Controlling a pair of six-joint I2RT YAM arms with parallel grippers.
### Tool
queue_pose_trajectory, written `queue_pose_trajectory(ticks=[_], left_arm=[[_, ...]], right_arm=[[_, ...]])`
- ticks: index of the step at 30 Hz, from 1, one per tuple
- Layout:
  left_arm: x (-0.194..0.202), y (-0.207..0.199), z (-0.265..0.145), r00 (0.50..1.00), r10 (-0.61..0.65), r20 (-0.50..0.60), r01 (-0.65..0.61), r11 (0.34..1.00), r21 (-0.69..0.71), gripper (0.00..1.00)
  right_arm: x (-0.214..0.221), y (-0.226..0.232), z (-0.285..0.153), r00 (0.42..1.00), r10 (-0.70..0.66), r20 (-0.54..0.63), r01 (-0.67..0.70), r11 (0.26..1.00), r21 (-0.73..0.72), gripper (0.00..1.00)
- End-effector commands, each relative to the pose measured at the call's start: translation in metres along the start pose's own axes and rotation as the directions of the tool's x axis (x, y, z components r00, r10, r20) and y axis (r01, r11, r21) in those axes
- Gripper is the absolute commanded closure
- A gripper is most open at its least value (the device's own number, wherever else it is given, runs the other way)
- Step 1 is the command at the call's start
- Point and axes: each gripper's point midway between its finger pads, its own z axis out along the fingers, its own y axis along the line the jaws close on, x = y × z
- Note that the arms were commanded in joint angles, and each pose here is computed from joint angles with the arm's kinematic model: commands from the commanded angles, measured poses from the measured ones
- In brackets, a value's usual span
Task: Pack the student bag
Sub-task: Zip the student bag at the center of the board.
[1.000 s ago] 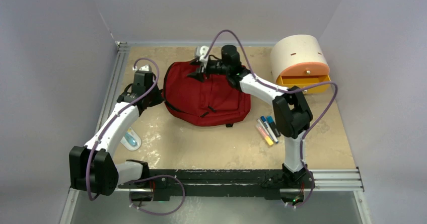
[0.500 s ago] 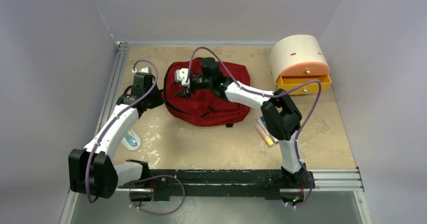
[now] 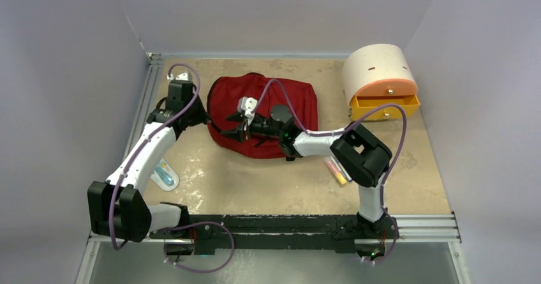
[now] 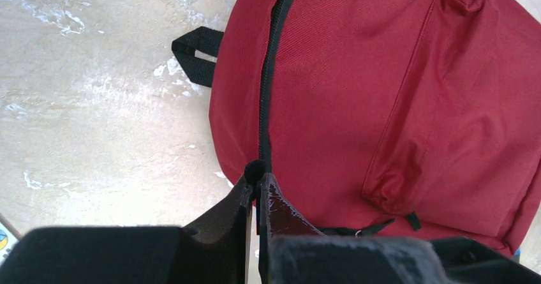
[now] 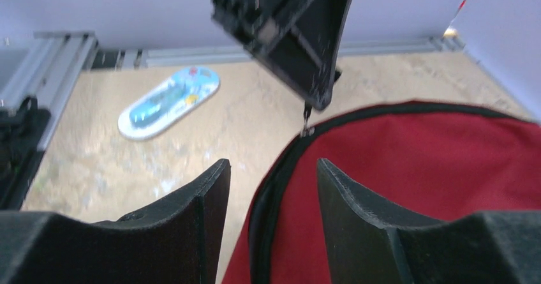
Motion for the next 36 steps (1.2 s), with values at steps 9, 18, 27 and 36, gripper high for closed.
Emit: queue_pose_trajectory(ticks=[9,18,27,36], left_arm=[[-0.047,-0.015,-0.006,0.992,0.065,0.109,-0.067,0.998,0.015,1.00],[-0.049,-0.018,-0.007,0.992,0.072,0.104,-0.075,0.997,0.026,1.00],[-0.045,-0.020,-0.009,0.994,0.061,0.091,-0.065,0.997,0.042,1.00],[-0.042,-0.024,-0.011,0.997,0.042,0.071,-0.046,0.997,0.058,1.00]], right_arm=[[-0.063,-0.014,0.032,0.958,-0.042,0.283,0.014,0.995,0.102,0.44],[-0.049,-0.024,0.045,0.954,-0.145,0.262,0.100,0.979,0.179,0.43],[-0.044,-0.035,0.062,0.944,-0.217,0.250,0.146,0.950,0.275,0.42],[-0.039,-0.042,0.071,0.935,-0.282,0.216,0.193,0.914,0.356,0.45]])
